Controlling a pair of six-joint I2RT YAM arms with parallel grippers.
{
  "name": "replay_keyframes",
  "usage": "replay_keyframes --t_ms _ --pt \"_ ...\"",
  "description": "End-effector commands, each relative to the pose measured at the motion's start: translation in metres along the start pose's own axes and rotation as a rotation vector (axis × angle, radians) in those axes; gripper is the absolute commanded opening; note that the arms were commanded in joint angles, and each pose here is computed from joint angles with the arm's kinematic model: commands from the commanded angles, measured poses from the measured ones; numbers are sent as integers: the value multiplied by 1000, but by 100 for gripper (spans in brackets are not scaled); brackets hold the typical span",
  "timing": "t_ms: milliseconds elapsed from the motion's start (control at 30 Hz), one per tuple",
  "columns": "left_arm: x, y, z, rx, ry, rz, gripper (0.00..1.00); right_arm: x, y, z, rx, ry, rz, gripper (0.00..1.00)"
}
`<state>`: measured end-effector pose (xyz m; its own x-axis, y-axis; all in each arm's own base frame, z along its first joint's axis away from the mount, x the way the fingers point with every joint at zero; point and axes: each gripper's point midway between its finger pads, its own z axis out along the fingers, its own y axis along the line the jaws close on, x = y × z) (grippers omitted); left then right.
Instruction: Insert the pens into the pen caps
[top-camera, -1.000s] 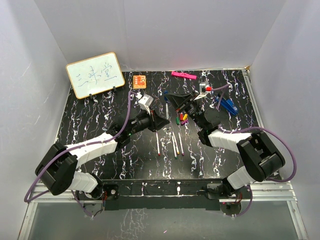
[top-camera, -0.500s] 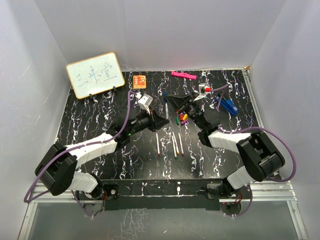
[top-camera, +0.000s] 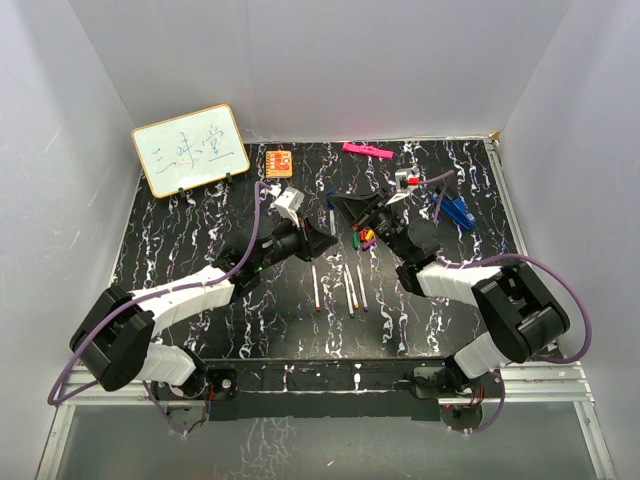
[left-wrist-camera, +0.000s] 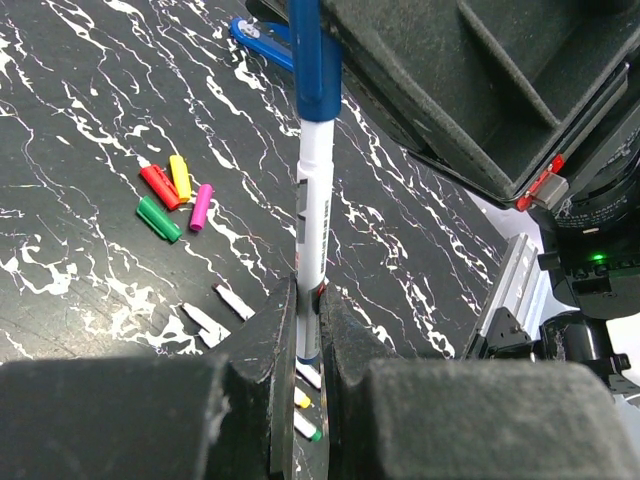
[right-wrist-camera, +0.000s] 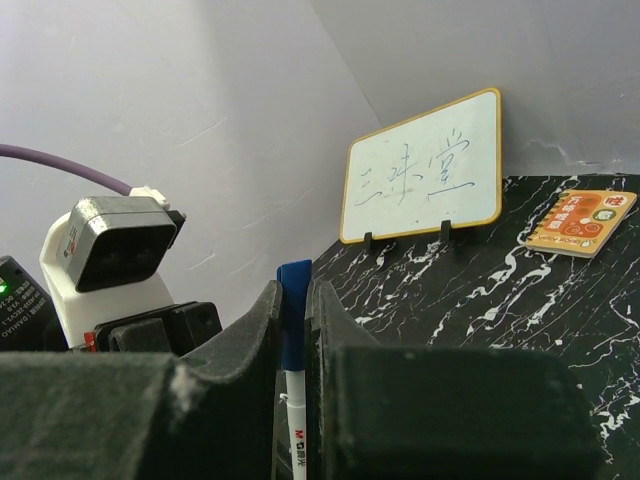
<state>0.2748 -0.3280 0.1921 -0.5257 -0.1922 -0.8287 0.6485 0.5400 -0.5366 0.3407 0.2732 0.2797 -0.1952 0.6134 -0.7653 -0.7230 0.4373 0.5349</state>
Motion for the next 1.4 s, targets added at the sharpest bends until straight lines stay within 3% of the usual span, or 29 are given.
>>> replay_keyframes --t_ms 0,433,967,1367 --pt "-42 -17 -4 34 -121 32 0 2 5 -1 -32 3 -9 0" --pt "-95 -33 -6 113 -261 -29 0 34 0 -9 -43 141 -2 0" --pt "-150 -19 -24 198 -425 -169 0 74 -1 -25 -70 297 11 0" --pt "-150 -4 -21 114 -434 -104 0 89 8 -25 -120 357 51 0"
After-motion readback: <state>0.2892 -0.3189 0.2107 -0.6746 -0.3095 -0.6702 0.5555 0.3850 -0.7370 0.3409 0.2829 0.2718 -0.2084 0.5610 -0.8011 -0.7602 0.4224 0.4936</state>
